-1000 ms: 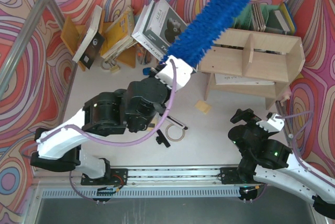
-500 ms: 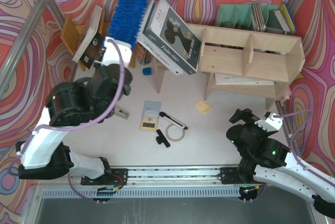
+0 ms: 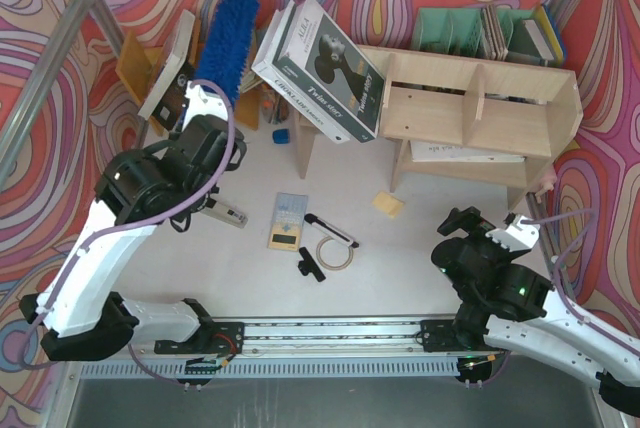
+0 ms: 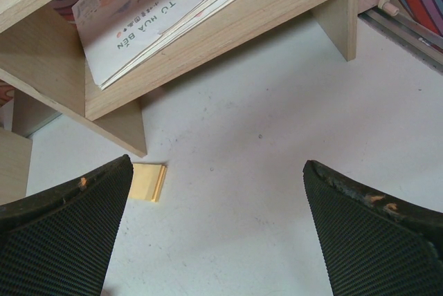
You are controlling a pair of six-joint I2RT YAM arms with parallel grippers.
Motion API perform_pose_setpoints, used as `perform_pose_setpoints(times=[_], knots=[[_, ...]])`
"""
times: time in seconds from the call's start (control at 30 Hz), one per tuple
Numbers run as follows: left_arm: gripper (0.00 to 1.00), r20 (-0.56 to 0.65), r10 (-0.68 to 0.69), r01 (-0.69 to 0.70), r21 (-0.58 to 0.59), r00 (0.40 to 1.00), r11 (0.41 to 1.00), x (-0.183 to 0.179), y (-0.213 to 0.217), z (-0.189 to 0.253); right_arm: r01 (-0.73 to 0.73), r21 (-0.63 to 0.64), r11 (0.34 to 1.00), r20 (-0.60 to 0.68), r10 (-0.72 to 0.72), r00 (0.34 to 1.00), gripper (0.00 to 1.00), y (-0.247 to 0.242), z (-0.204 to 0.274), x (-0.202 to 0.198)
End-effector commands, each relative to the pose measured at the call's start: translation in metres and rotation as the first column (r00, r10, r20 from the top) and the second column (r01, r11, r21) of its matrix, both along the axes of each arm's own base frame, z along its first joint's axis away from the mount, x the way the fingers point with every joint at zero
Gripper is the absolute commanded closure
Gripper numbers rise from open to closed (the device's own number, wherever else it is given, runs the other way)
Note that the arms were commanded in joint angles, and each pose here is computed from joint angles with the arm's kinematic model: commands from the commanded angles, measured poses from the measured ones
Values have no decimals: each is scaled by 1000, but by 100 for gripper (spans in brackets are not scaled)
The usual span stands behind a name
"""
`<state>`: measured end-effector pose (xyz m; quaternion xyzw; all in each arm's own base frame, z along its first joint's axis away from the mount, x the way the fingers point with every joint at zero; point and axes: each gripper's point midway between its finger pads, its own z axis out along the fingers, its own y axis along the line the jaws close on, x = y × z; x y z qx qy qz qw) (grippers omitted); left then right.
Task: Dust the bookshelf with a duster
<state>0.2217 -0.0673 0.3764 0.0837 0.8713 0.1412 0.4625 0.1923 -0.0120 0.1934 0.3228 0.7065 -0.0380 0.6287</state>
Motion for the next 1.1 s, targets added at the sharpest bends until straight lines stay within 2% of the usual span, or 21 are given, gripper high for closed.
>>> perform_pose_setpoints(times=[0.0, 0.17, 0.37, 0.7, 1.07], knots=[[100, -12, -46, 45, -94, 999, 995, -2, -14, -6, 27, -15, 1000, 28, -27, 999, 1, -3, 3, 2], [100, -36, -101, 95, -141, 994, 985, -6, -26, -14, 28, -16, 999, 27, -27, 999, 1, -3, 2, 2], [100, -3, -157, 153, -209, 988, 966, -12, -32, -11, 28, -22, 999, 23, -27, 999, 1, -2, 2, 2], [100, -18, -198, 187, -251, 980, 950, -17, -41, -13, 27, -22, 999, 23, -27, 999, 1, -2, 2, 2], [100, -77, -240, 210, -278, 968, 937, -19, -56, -38, 29, -27, 999, 21, -28, 999, 1, -2, 2, 3]])
